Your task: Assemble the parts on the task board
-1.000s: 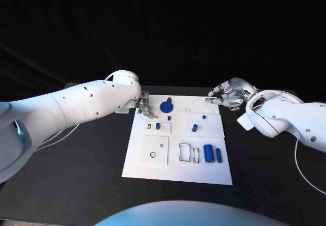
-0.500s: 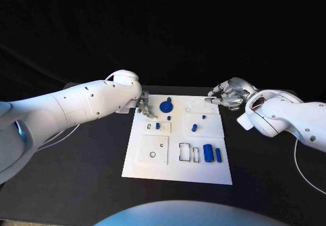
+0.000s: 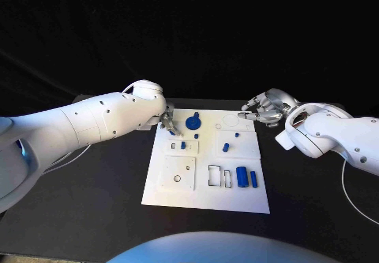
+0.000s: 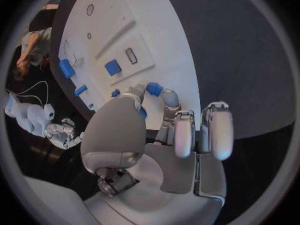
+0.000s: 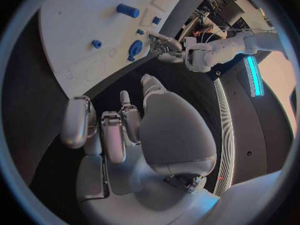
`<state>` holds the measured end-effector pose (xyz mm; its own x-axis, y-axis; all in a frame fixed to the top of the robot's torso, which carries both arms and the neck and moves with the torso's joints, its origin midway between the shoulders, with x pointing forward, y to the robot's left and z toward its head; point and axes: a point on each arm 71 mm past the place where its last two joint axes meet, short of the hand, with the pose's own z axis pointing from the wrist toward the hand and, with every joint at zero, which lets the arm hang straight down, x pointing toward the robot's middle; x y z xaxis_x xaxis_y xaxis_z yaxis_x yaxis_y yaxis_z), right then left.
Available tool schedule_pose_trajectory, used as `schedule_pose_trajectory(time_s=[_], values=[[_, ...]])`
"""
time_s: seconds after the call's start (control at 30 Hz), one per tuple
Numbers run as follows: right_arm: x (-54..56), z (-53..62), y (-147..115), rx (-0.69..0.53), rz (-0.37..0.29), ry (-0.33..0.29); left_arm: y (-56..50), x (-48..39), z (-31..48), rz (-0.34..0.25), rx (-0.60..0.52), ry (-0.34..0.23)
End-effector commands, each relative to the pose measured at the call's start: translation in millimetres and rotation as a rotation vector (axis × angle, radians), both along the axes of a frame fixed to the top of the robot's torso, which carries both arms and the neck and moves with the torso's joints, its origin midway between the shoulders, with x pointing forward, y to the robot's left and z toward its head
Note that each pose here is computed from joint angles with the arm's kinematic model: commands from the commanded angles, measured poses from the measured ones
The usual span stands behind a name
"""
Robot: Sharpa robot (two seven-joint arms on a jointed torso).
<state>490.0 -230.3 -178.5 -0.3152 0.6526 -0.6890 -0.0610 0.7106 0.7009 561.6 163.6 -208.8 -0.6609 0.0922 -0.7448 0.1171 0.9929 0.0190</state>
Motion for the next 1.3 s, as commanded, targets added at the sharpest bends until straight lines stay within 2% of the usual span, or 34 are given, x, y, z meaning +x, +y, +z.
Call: schedule_pose_trajectory(time_s=[0.03, 0.8, 1.3], values=[[-0.4, -0.5, 1, -0.009, 0.014, 0.002, -2.9, 0.6, 2.6, -0.010, 0.002, -0.043], [-0.6, -1.5, 2, -0.009, 0.015, 0.004, -4.7, -1.4, 0.4, -0.034, 0.021, -0.013], [-0.7, -1.7, 2, -0.009, 0.015, 0.005, -7.6, -4.6, -7.2, -0.041, 0.020, 0.006]])
